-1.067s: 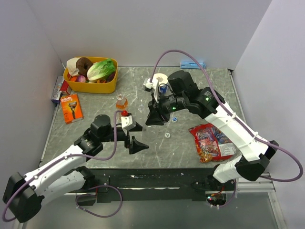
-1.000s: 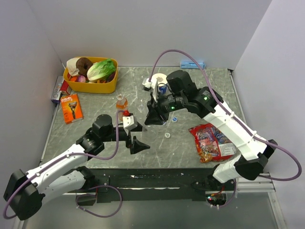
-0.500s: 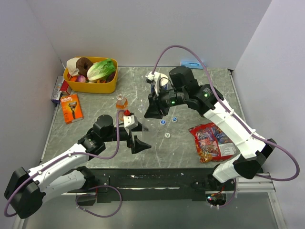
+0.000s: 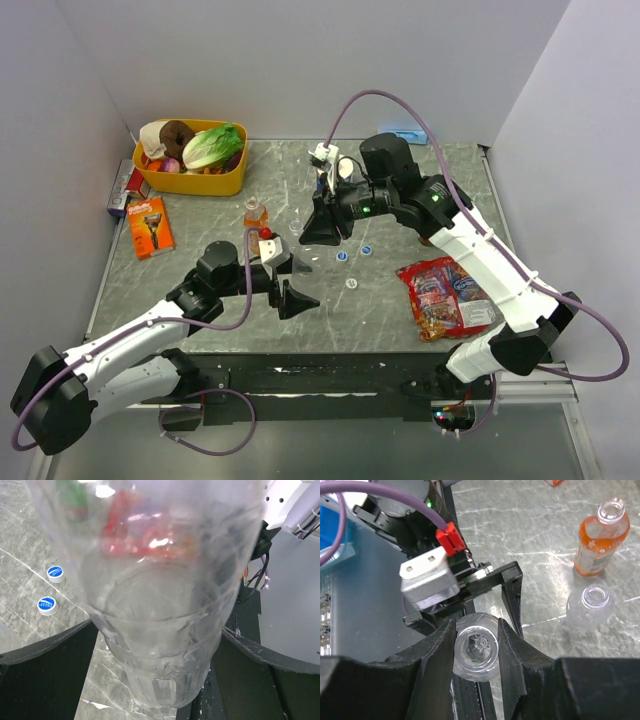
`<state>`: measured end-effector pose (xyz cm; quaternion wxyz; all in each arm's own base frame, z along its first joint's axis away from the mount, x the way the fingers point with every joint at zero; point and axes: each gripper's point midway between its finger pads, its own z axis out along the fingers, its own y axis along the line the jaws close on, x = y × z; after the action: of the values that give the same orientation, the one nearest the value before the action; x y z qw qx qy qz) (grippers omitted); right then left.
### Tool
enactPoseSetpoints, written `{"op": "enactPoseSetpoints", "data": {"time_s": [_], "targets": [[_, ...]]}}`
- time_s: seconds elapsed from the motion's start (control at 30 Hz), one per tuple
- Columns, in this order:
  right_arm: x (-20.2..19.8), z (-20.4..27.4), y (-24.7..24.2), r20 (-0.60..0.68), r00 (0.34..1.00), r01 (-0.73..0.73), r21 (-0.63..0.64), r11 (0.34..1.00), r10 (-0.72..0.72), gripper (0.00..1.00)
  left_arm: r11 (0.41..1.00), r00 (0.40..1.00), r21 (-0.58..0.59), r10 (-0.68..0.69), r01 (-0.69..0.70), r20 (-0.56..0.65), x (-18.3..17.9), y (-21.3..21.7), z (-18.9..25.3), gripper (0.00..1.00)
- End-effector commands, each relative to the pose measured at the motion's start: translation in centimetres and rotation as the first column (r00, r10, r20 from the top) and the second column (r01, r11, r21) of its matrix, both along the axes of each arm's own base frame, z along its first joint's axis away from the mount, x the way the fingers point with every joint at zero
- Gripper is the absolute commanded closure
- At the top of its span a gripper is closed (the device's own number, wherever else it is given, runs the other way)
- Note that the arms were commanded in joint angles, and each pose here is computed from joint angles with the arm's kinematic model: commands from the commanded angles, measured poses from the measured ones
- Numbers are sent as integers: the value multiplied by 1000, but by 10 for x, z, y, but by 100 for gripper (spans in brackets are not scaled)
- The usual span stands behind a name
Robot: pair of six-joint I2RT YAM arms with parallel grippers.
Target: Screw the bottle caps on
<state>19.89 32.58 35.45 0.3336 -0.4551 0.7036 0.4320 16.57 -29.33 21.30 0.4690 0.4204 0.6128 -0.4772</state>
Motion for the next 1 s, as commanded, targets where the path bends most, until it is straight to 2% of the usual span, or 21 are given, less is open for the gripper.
{"op": "enactPoseSetpoints", "data": {"time_s": [0.0,0.07,0.17,0.4,0.6,0.67,0.7,0.77,0.8,0.83,0.87,0.97], "targets": [[-7,38,3,59,998,-35,97,995,29,100,999,1000,-42,20,-19,5,4,-2,6,4],[-8,38,2,55,998,-36,101,994,30,100,999,1000,-39,16,-16,10,3,-2,6,1],[-10,36,3,52,998,-46,104,994,41,100,999,1000,-38,15,-15,21,5,-1,5,6],[-10,30,9,35,998,-54,98,994,51,100,998,999,-57,15,-13,31,7,-3,9,6],[-7,24,13,26,998,-58,86,995,56,100,998,999,-61,37,-35,28,11,-3,8,17],[-8,18,10,33,997,-66,61,996,64,100,998,998,-50,50,-48,30,14,-1,10,28],[-6,19,7,53,997,-59,51,997,57,87,998,997,-41,57,-56,43,17,1,10,32],[-4,16,-3,98,994,-53,13,998,52,67,997,996,-16,74,-73,54,20,7,9,36],[-1,22,-11,129,991,-32,11,999,31,50,996,994,-1,84,-84,77,24,11,7,38],[4,24,-17,154,988,-7,2,1000,7,44,996,992,11,85,-87,88,24,13,6,43],[7,31,-24,201,980,-1,3,1000,0,36,995,992,44,80,-85,101,24,17,0,44],[25,60,-46,294,952,73,39,997,-82,22,989,984,119,71,-91,165,24,30,-14,48]]}}
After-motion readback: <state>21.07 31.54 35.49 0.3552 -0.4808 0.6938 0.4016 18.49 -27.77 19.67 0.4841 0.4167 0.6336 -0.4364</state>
